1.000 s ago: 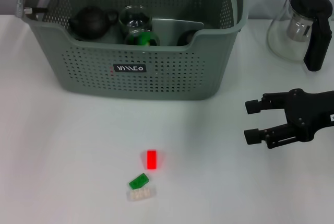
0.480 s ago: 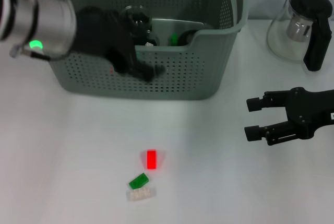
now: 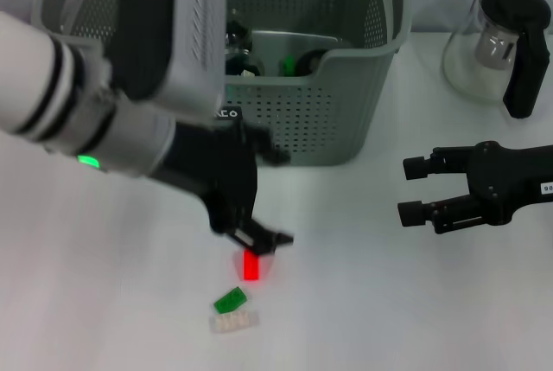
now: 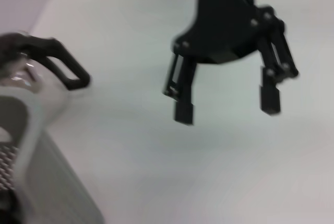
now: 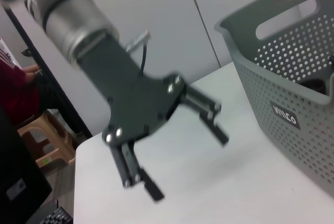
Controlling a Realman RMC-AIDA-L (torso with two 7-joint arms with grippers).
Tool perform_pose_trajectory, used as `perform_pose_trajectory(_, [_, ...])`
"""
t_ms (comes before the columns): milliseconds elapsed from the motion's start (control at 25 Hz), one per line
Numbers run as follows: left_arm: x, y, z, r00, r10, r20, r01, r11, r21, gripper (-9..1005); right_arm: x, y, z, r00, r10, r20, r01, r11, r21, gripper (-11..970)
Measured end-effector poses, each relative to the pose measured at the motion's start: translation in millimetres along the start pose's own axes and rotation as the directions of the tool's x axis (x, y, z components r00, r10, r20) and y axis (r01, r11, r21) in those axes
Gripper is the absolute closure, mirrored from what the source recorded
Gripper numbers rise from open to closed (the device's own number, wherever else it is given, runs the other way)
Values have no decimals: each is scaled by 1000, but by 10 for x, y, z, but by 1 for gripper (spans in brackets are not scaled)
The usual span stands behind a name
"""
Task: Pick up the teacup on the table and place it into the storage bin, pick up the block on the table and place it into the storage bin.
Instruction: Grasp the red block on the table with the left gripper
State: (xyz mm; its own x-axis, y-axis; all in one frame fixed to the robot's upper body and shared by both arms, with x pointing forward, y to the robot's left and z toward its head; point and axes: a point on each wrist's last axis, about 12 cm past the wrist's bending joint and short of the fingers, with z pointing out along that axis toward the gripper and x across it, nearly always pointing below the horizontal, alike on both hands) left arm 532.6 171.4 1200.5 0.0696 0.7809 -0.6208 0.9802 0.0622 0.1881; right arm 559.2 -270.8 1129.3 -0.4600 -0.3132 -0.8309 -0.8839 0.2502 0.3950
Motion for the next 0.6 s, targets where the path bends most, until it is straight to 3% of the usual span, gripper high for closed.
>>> perform_pose_trajectory(320, [211, 84, 482, 988, -1, -156, 5, 1000, 27, 52, 9, 2, 3, 1000, 12, 12, -12, 1000, 3, 15])
perform_pose_trajectory(600, [196, 38, 756, 953, 33, -302, -36, 999, -5, 57, 10, -1, -10, 1000, 25, 17, -25, 1000, 7, 15])
